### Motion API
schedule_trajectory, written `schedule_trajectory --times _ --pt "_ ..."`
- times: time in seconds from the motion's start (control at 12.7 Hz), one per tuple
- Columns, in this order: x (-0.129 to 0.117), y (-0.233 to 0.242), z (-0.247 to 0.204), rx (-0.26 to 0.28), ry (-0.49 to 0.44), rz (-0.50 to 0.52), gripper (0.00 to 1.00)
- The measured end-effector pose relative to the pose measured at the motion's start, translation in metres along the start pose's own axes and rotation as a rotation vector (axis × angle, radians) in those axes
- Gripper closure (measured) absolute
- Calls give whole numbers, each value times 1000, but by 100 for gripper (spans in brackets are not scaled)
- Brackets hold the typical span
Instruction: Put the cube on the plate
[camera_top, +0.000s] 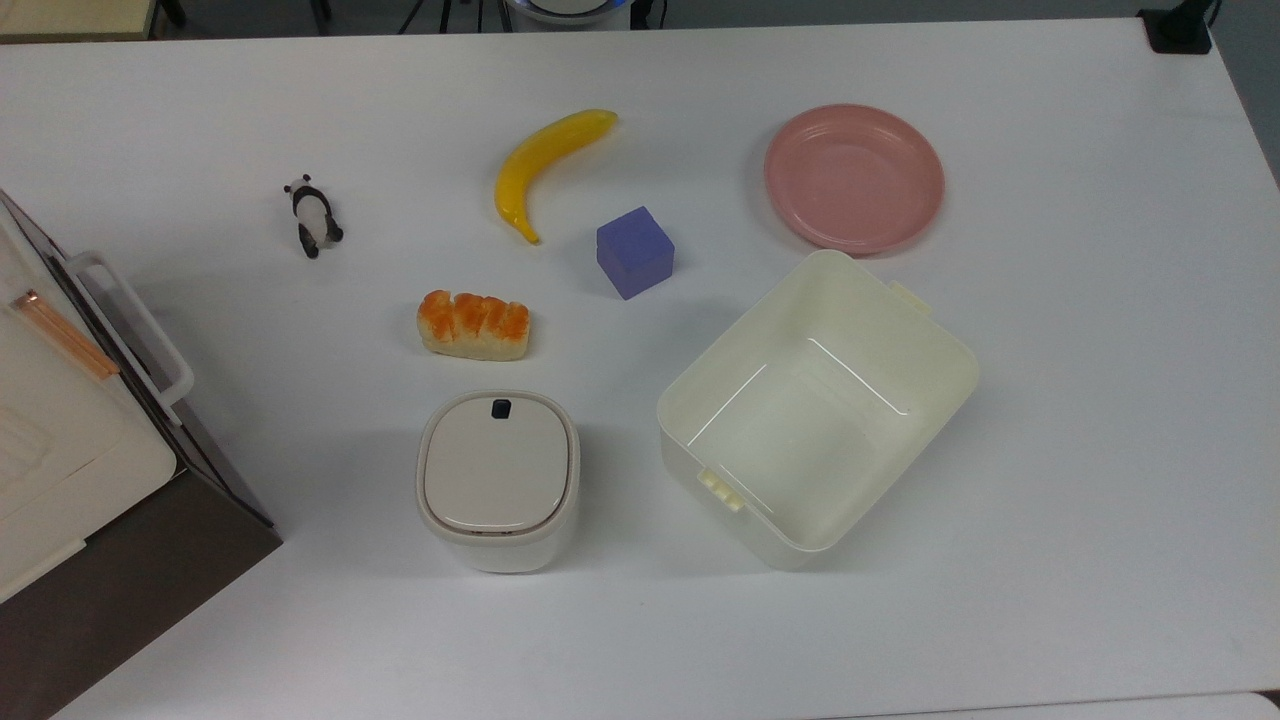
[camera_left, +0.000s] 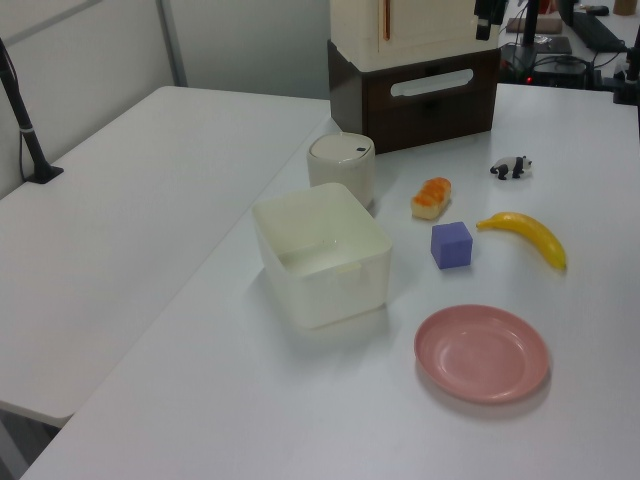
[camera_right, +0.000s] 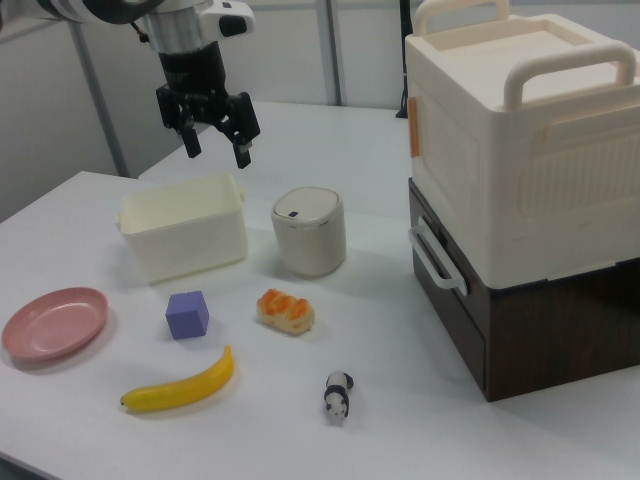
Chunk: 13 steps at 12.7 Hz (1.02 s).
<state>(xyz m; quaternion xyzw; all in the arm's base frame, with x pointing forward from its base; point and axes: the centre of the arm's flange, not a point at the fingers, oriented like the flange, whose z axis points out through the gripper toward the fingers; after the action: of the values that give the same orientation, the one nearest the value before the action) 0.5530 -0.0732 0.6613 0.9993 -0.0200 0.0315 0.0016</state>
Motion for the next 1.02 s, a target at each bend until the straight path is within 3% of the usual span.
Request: schedule_trajectory --times 1.02 --pt "5 2 11 -36 -25 18 0"
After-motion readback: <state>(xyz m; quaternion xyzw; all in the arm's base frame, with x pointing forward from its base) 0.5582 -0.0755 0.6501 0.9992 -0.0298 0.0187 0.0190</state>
